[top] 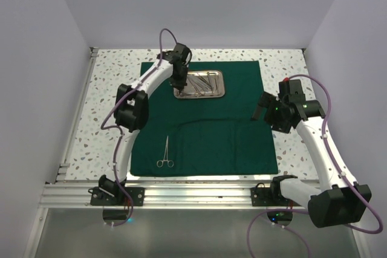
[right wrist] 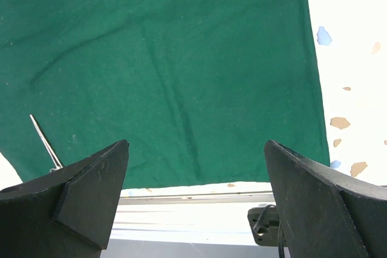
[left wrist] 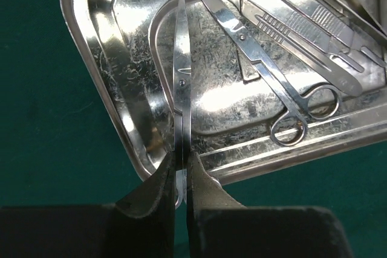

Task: Open and lay out the surgical kit

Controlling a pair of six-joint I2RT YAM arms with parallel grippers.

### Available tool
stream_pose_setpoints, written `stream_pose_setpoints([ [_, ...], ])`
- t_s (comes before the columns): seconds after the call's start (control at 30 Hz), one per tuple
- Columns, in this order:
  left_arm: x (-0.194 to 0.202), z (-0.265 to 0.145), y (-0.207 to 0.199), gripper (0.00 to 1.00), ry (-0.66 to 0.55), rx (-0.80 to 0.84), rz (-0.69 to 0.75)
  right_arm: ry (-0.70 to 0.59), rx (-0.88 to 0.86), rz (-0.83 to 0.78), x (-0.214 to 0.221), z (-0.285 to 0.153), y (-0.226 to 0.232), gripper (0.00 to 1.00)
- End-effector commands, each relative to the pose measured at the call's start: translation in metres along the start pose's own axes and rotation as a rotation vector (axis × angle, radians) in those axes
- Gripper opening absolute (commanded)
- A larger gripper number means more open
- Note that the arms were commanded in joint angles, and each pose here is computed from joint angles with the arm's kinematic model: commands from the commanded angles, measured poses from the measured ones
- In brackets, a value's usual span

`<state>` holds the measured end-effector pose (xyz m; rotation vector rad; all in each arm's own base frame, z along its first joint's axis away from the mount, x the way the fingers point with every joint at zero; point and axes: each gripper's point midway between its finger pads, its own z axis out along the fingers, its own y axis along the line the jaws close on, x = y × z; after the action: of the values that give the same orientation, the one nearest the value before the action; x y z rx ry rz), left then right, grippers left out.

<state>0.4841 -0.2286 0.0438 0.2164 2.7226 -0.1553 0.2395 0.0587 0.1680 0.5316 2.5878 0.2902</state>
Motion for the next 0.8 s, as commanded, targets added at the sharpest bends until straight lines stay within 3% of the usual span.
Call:
stream_pose_setpoints([
  [0.0,-0.028,-0.063,-0.001,0.0,-0.109,0.036,-0.014,-0.017,-0.05,-0.018,-0.002,-0.009,0.009,0.98],
  [0.17,-0.021,-0.092,-0.003,0.0,-0.117,0.059,-0.054,-0.018,-0.056,-0.026,-0.001,-0.01,0.009,0.98],
  [0.27,0.004,-0.109,-0.003,0.0,-0.1,0.062,-0.077,-0.015,-0.055,-0.029,0.003,-0.009,0.006,0.98],
  [0.3,0.029,-0.099,0.002,0.0,-0.056,0.046,-0.081,-0.014,-0.059,-0.032,0.004,-0.009,0.007,0.98],
  [0.33,0.031,-0.119,0.001,0.0,-0.096,0.055,-0.098,-0.014,-0.06,-0.032,0.005,-0.009,0.006,0.98],
  [0.57,0.131,-0.147,-0.004,0.0,-0.058,0.027,-0.163,-0.002,-0.081,-0.033,0.015,-0.004,0.005,0.98],
  [0.77,0.212,-0.144,-0.012,0.0,-0.005,0.029,-0.223,-0.035,-0.159,-0.043,0.0,-0.007,0.025,0.99],
])
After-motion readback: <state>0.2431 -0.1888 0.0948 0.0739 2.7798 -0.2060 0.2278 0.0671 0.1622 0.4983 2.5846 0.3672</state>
